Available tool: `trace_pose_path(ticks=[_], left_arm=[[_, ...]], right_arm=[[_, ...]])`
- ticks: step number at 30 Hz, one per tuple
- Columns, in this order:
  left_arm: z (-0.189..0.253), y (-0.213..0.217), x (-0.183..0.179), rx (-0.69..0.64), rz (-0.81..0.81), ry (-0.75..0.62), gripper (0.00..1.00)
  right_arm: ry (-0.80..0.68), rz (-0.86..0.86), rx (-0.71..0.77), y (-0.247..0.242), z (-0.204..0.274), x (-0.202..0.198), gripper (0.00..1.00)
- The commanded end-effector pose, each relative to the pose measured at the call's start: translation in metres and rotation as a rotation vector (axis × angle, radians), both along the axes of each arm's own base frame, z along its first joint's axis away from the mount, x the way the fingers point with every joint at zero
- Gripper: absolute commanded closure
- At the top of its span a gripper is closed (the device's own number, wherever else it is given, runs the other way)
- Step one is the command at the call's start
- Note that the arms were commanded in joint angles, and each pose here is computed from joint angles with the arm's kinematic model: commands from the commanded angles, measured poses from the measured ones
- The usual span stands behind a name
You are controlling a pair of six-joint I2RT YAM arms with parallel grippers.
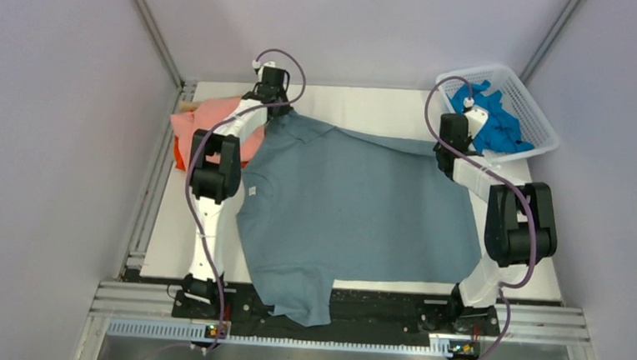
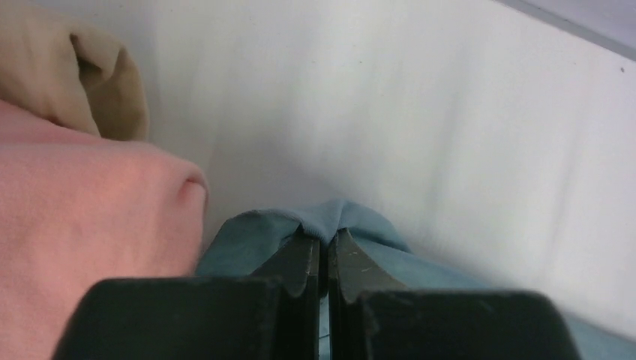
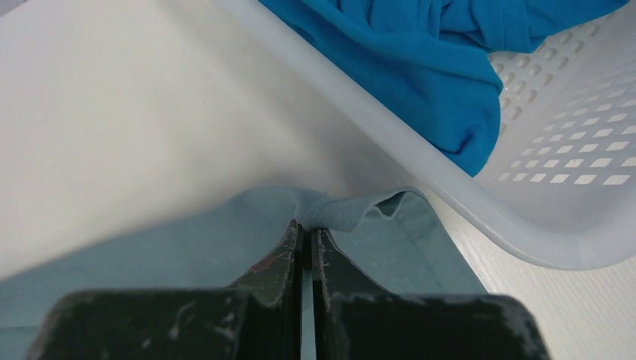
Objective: Fold and stack the t-shirts
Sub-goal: Fold the flattened tshirt in 1/3 of the way
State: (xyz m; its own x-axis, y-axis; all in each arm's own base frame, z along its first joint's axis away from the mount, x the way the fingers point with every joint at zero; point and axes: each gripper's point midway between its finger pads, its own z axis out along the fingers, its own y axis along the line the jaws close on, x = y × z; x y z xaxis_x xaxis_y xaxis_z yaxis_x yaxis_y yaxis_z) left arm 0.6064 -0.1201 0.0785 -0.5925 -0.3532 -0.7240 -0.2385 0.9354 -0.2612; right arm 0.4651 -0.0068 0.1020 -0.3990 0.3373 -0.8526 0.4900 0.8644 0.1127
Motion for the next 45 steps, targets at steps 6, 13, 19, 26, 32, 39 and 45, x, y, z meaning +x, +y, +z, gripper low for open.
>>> trace_pose_path(ticks=[6, 13, 19, 26, 32, 39, 45], left_arm=[[0.102, -0.020, -0.036, -0.174, -0.087, -0.177, 1.00], [0.131, -0.026, -0.115, -0.232, -0.132, -0.127, 1.00], [0.101, -0.024, -0.209, -0.226, -0.022, -0.028, 1.00], [0.072, -0.026, -0.294, -0.223, 0.021, 0.029, 1.00], [0.034, -0.043, -0.358, -0.264, -0.075, 0.178, 0.86], [-0.015, -0.039, -0.402, -0.206, -0.050, 0.292, 0.42], [0.026, -0.046, -0.386, -0.157, -0.119, 0.183, 0.25]], right_arm=[[-0.114, 0.030, -0.013, -0.004, 0.069, -0.010, 1.00], [-0.103, 0.059, -0.066, -0.010, 0.088, -0.042, 1.00], [-0.087, 0.051, -0.102, -0.019, 0.098, -0.070, 1.00], [-0.073, 0.080, -0.126, -0.021, 0.097, -0.094, 0.99], [0.061, 0.086, -0.187, -0.030, 0.077, -0.112, 0.96], [0.192, 0.065, -0.164, -0.033, 0.060, -0.144, 0.51], [0.065, 0.009, -0.123, -0.035, 0.090, -0.154, 0.18]])
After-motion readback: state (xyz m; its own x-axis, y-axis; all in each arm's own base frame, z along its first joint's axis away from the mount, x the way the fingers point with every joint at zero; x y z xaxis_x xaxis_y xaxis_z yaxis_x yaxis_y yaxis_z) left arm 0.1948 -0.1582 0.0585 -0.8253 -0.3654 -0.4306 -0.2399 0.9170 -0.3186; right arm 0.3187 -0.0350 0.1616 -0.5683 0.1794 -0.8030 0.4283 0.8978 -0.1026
